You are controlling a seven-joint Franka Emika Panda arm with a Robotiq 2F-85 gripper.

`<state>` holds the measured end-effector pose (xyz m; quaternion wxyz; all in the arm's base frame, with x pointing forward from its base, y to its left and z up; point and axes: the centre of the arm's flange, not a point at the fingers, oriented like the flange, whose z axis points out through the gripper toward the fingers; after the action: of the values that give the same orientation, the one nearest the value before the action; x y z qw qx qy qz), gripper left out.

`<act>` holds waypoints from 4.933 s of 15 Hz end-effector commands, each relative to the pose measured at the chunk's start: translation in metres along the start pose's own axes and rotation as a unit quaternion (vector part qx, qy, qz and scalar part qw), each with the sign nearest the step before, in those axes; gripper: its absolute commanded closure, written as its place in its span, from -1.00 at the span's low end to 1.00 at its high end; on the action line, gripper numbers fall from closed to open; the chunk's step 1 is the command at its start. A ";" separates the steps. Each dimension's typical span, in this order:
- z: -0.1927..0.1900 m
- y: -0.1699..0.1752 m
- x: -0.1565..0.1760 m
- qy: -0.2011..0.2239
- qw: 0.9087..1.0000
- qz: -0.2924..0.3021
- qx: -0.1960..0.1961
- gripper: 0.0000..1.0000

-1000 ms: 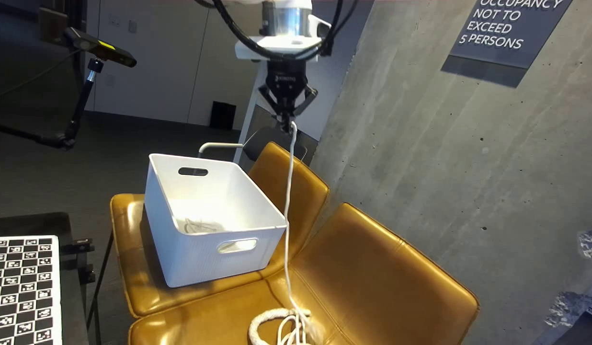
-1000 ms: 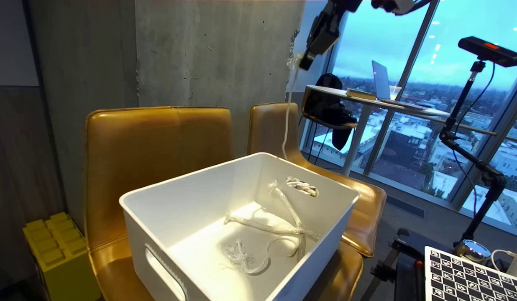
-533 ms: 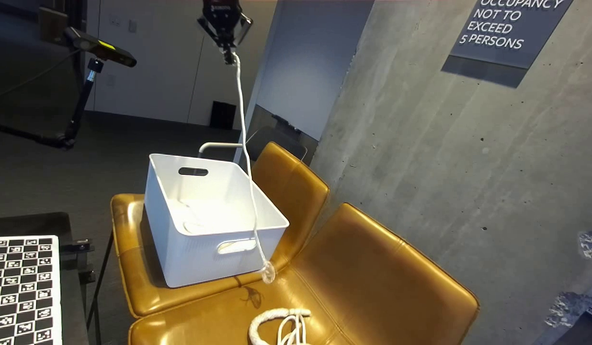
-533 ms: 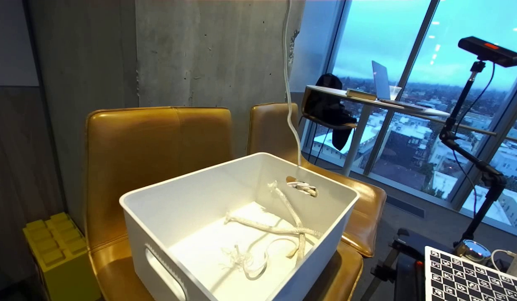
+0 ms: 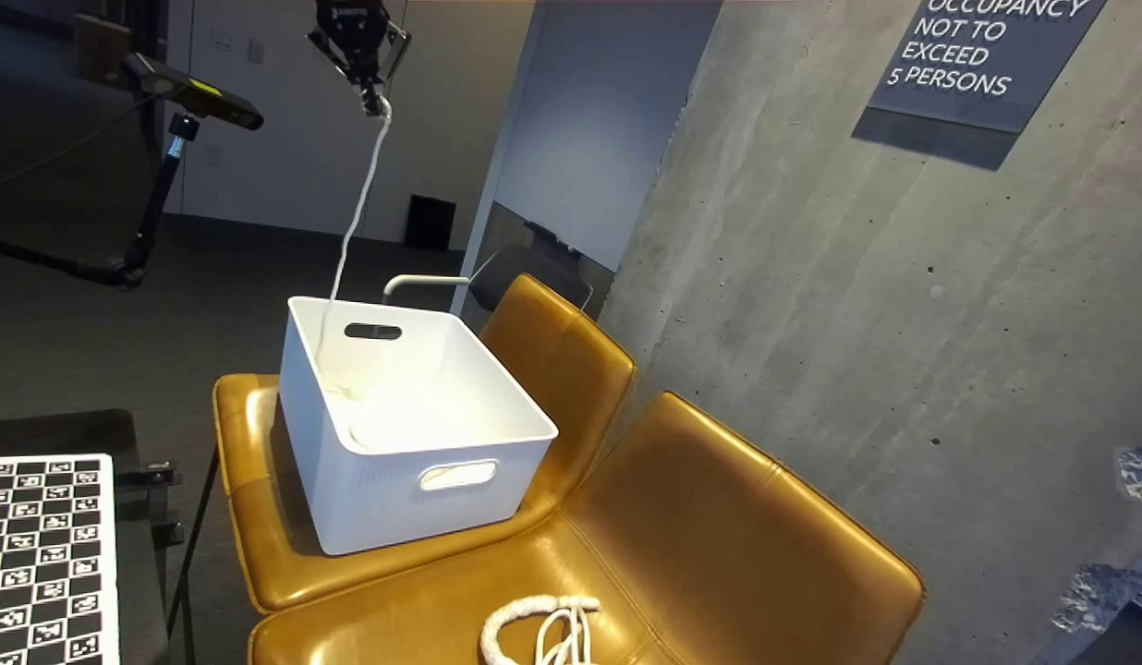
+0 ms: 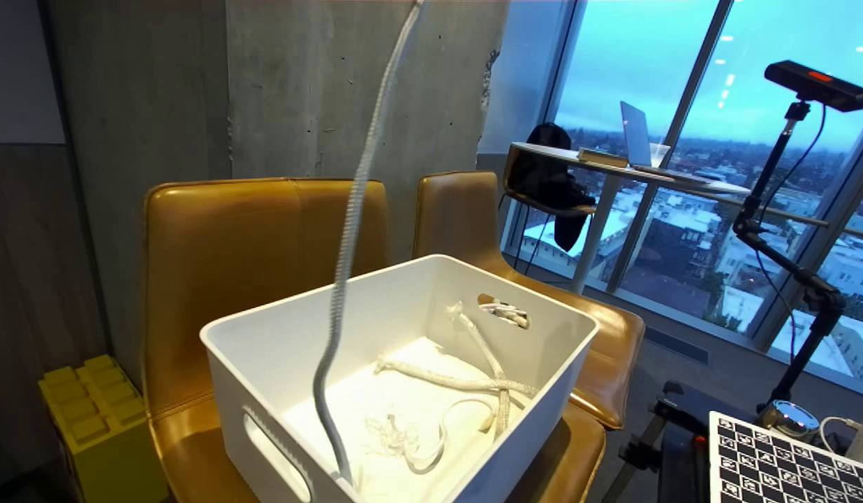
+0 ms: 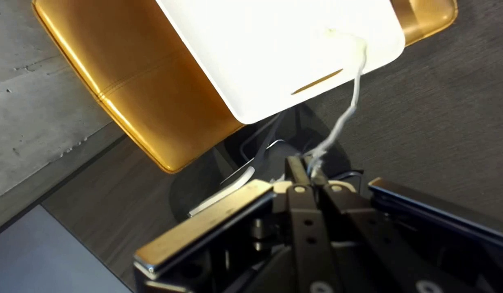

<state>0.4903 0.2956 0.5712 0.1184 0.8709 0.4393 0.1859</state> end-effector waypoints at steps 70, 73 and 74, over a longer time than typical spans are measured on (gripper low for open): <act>0.460 0.215 -0.411 -0.183 0.970 -0.063 0.148 0.94; 0.404 0.249 -0.401 -0.171 0.976 -0.046 0.128 0.94; 0.385 0.261 -0.396 -0.167 0.978 -0.042 0.115 0.94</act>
<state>0.6353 -0.1908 0.1599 0.0832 0.8725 0.4801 -0.0358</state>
